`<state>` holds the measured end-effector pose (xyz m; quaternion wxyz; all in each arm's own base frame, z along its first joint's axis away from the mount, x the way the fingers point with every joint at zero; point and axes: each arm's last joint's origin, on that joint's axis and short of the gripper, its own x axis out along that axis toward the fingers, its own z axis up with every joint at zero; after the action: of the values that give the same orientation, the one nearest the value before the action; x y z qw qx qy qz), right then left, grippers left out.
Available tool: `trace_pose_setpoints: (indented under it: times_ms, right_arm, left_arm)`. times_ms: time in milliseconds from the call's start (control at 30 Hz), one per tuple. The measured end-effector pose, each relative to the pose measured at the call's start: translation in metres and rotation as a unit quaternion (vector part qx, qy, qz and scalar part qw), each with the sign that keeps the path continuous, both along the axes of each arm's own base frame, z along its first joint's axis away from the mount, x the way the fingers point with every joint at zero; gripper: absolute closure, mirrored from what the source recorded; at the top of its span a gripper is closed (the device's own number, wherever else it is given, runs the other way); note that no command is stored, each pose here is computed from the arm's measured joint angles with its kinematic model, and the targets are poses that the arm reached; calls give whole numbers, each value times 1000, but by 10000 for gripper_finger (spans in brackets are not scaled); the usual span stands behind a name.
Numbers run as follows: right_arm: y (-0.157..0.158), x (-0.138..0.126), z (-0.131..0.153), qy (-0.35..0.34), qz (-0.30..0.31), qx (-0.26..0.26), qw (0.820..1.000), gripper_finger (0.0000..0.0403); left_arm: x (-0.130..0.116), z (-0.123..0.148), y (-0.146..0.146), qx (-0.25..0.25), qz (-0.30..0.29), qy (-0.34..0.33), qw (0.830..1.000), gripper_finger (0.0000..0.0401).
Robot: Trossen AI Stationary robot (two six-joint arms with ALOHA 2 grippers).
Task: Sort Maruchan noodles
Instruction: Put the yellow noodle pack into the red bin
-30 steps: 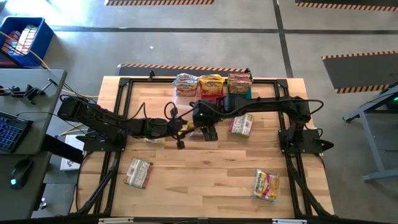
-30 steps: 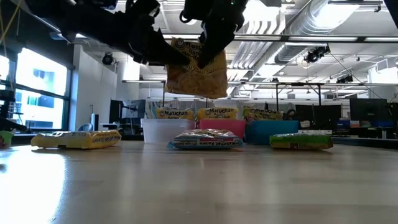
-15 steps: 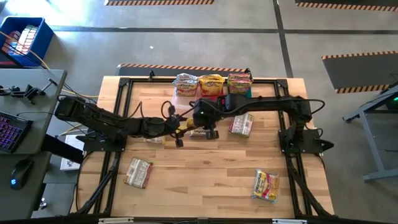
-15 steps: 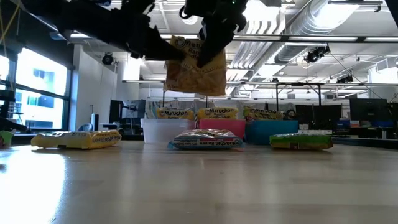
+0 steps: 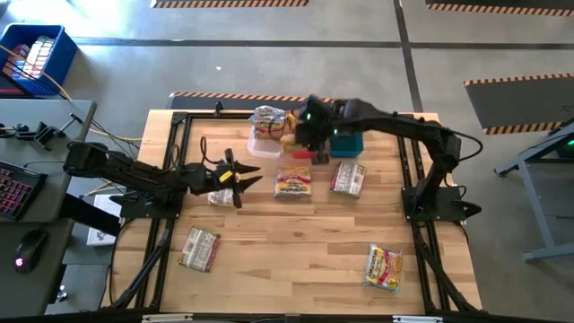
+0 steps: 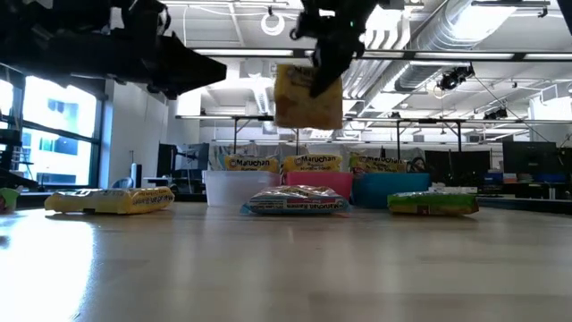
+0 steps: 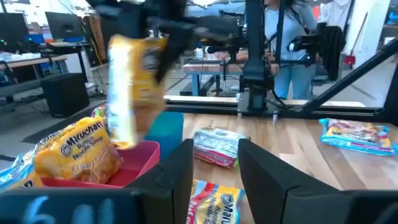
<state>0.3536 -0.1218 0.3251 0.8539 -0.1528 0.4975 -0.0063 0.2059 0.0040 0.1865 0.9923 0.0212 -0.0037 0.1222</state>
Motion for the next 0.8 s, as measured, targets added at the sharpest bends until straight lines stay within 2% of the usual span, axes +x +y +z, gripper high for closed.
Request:
trace_pose_setpoints:
  times_ms: [167, 300, 567, 800]
  right_arm:
    - [-51, -13, -13, 12, -13, 12, 1000, 308]
    - [-79, -18, -27, 22, -17, 16, 1000, 308]
    - [-106, -5, -61, 22, 10, 18, 1000, 308]
    - [-116, 1, -88, 44, 11, 34, 998, 308]
  left_arm:
    - [-3, 1, 1, -3, 1, -4, 1000, 298]
    - [-3, 0, 1, 0, 1, -1, 1000, 304]
    - [-3, -1, 1, -12, 1, 2, 1000, 305]
    - [-3, -3, 1, -21, 1, 9, 1000, 306]
